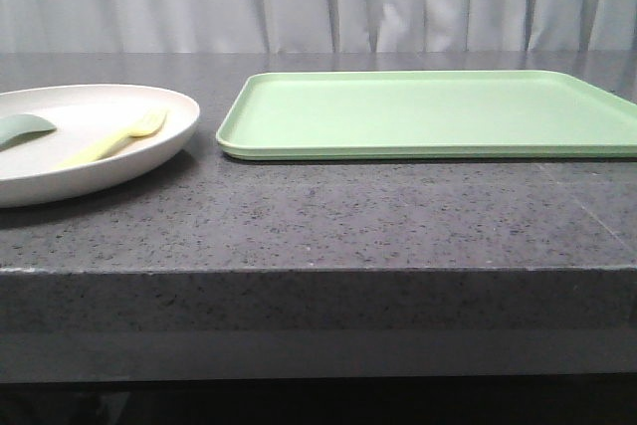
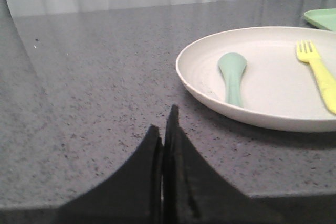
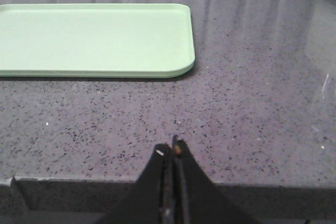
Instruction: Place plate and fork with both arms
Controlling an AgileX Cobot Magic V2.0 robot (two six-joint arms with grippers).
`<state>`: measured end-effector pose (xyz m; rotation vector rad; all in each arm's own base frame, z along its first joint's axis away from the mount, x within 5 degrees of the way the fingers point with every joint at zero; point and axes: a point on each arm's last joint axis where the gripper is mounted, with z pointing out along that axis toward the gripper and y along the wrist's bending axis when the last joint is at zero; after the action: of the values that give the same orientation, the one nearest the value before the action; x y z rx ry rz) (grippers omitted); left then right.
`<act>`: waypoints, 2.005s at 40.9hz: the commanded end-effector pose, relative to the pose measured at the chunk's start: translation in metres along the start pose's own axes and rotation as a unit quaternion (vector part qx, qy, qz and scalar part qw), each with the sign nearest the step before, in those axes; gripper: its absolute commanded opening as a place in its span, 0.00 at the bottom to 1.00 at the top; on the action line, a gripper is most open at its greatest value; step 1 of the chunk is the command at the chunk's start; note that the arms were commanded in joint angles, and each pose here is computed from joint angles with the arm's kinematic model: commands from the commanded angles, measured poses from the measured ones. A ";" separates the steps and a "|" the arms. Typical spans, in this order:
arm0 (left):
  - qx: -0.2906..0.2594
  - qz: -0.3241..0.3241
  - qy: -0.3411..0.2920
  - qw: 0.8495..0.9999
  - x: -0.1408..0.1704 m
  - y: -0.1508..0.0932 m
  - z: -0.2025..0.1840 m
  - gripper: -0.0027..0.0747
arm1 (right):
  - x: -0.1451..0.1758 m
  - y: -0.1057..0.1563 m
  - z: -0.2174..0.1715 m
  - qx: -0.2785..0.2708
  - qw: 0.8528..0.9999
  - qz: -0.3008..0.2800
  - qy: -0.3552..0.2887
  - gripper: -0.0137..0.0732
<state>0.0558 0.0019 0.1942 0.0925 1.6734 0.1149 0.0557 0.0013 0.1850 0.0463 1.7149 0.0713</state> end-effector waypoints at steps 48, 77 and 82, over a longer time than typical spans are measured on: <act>0.006 -0.090 -0.115 0.989 -0.151 0.017 0.013 0.01 | -0.154 0.011 -0.010 -0.003 0.998 -0.007 -0.059 0.08; 0.008 -0.092 -0.047 0.995 -0.158 0.018 0.056 0.90 | -0.159 0.011 0.024 0.001 1.000 -0.007 -0.001 0.80; 0.010 -0.103 -0.046 0.994 -0.159 0.018 0.057 0.85 | -0.159 0.011 0.024 0.001 1.000 -0.007 -0.003 0.81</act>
<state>0.1269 -0.0005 0.3283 -0.0327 1.6882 -0.0389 0.1004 0.0024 0.3201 0.0465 1.8246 0.0703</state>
